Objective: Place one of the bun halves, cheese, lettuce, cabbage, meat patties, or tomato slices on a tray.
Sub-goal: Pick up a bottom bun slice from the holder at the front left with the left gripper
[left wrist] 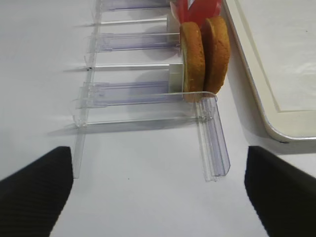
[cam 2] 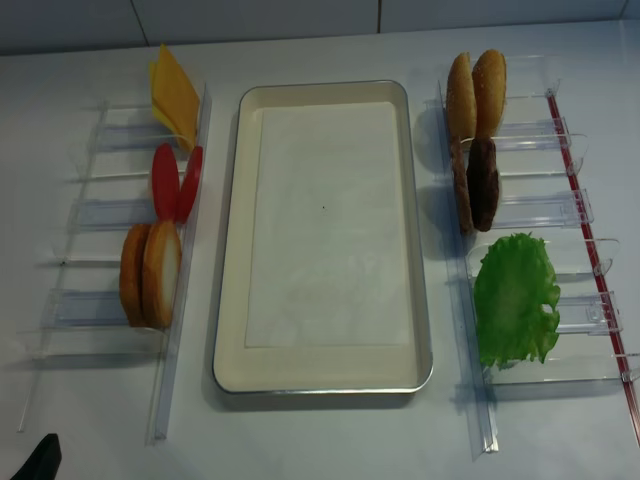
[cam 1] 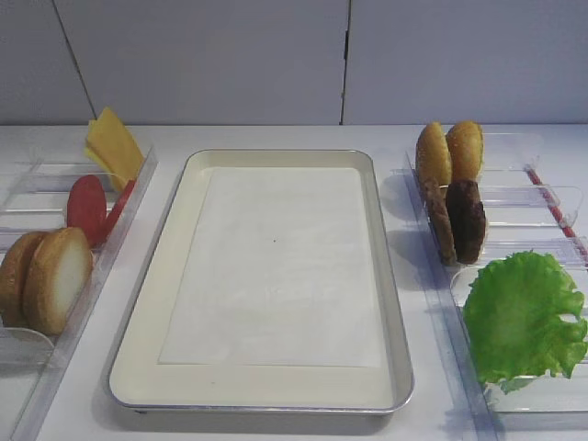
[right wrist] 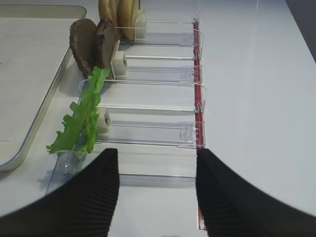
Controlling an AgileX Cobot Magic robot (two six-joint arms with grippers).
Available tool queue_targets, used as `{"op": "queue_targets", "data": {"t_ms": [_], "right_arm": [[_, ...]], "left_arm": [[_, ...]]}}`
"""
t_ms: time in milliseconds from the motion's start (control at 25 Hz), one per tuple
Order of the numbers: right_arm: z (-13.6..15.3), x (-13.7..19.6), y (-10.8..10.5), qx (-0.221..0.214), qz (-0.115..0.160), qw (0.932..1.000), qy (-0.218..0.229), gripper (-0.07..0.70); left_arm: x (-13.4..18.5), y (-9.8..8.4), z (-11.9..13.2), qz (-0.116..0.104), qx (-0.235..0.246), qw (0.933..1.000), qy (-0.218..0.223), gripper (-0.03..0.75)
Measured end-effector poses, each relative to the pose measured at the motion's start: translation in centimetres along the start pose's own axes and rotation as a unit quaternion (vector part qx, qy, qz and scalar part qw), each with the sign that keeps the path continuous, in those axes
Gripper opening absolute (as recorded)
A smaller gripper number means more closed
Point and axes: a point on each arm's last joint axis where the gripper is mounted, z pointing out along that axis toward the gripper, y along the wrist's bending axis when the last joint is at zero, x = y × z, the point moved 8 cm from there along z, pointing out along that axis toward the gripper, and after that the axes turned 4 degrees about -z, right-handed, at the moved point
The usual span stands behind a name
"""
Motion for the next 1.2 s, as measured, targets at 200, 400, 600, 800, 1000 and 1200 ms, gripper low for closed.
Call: {"op": "queue_targets", "data": {"t_ms": [200,400,600,800,1000,1200], "right_arm": [[0.0,0.0,0.0,0.0,0.0,1.0,0.0,0.401],[0.0,0.0,0.0,0.0,0.0,1.0,0.0,0.401],[0.0,0.0,0.0,0.0,0.0,1.0,0.0,0.401],[0.0,0.0,0.0,0.0,0.0,1.0,-0.001,0.401],[0.0,0.0,0.0,0.0,0.0,1.0,-0.001,0.401],[0.0,0.0,0.0,0.0,0.0,1.0,-0.001,0.401]], "left_arm": [[0.0,0.0,0.0,0.001,0.0,1.0,0.0,0.682],[0.0,-0.2,0.0,0.017,0.005,0.9998,-0.002,0.682],[-2.2,-2.9,-1.7,0.018,0.084,0.9948,-0.054,0.682],[-3.9,-4.8,-2.1,0.03,0.133,0.9901,-0.032,0.682],[-6.5,-6.4,-0.4,0.049,0.167,0.9843,0.031,0.682],[-9.2,-7.8,2.3,0.039,0.196,0.9757,0.089,0.676]]}}
